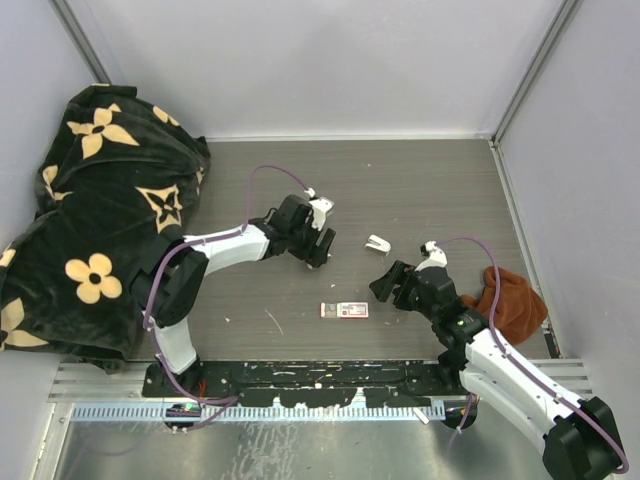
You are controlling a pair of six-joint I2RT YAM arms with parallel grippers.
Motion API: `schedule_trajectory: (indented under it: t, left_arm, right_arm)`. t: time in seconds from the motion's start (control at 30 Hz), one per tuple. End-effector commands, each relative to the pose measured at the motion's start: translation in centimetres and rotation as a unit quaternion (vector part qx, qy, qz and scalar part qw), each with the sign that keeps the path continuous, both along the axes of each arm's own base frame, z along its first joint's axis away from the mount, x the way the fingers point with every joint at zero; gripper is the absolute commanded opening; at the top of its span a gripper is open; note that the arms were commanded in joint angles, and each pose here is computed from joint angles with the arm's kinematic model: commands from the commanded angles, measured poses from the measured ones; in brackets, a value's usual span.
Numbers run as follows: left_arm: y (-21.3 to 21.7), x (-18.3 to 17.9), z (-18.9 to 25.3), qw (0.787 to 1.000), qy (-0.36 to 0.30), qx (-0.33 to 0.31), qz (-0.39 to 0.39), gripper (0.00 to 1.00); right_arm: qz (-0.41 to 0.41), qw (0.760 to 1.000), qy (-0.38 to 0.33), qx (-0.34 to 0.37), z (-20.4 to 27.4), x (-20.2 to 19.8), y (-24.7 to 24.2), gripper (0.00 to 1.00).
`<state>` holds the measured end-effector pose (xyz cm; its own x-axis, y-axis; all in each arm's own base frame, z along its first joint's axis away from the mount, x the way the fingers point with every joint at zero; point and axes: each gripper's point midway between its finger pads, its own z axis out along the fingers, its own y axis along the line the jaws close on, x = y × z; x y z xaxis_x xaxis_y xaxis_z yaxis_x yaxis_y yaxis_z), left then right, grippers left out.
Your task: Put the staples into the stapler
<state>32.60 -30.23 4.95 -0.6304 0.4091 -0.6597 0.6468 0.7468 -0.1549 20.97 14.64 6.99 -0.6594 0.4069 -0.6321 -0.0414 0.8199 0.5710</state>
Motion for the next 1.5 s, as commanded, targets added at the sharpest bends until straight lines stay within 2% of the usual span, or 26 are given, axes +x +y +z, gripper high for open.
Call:
schedule_trajectory:
  t: [0.0,0.13,0.27,0.53,0.67,0.73,0.83,0.93,1.03,1.2,1.4,1.47]
  left_arm:
    - [-1.4,0.7,1.2,1.000,-0.012,-0.014,-0.017,0.73]
    - [-1.4,0.6,0.3,1.000,0.002,-0.001,-0.018,0.68]
    - [-1.2,0.5,0.0,1.000,0.003,0.013,-0.017,0.58]
    - [-0.7,-0.3,-1.3,0.999,0.019,0.030,-0.021,0.50]
    - [-0.7,-0.6,-1.6,0.999,0.020,0.042,-0.028,0.39]
    - [-0.6,-0.8,-1.5,0.998,0.010,0.051,-0.030,0.29]
    - [-0.6,-0.8,-0.3,0.997,-0.031,0.059,-0.029,0.13]
    - [-1.2,-1.7,2.4,0.994,-0.095,0.041,-0.047,0.07]
    - [-2.2,-3.4,5.7,0.980,-0.180,0.024,-0.076,0.01]
    - [-3.2,-7.7,10.6,0.947,-0.301,-0.001,-0.114,0.00]
    - [-3.5,-11.8,14.3,0.918,-0.369,-0.019,-0.144,0.00]
    - [-3.5,-12.5,14.7,0.916,-0.371,-0.025,-0.149,0.00]
  right_arm:
    - [-0.011,0.999,-0.025,0.018,1.2,1.0,0.3,0.78]
    - [-0.011,1.000,-0.022,0.019,1.1,0.9,0.3,0.78]
    - [-0.012,1.000,-0.019,0.019,0.9,0.8,0.2,0.78]
    - [-0.014,1.000,-0.020,0.020,0.9,0.8,0.2,0.78]
    - [-0.014,0.999,-0.019,0.022,1.0,0.7,0.2,0.78]
    - [-0.013,0.999,-0.017,0.024,1.2,0.7,0.3,0.78]
    - [0.002,0.999,-0.019,0.035,2.1,0.5,0.9,0.79]
    - [0.034,0.998,-0.021,0.053,3.3,0.1,2.0,0.81]
    - [0.077,0.994,-0.023,0.074,4.9,-0.5,3.4,0.84]
    - [0.163,0.980,-0.031,0.112,7.8,-1.8,6.0,0.86]
    - [0.246,0.958,-0.069,0.132,11.2,-3.0,7.8,0.86]
    - [0.268,0.949,-0.081,0.145,12.1,-3.5,8.2,0.84]
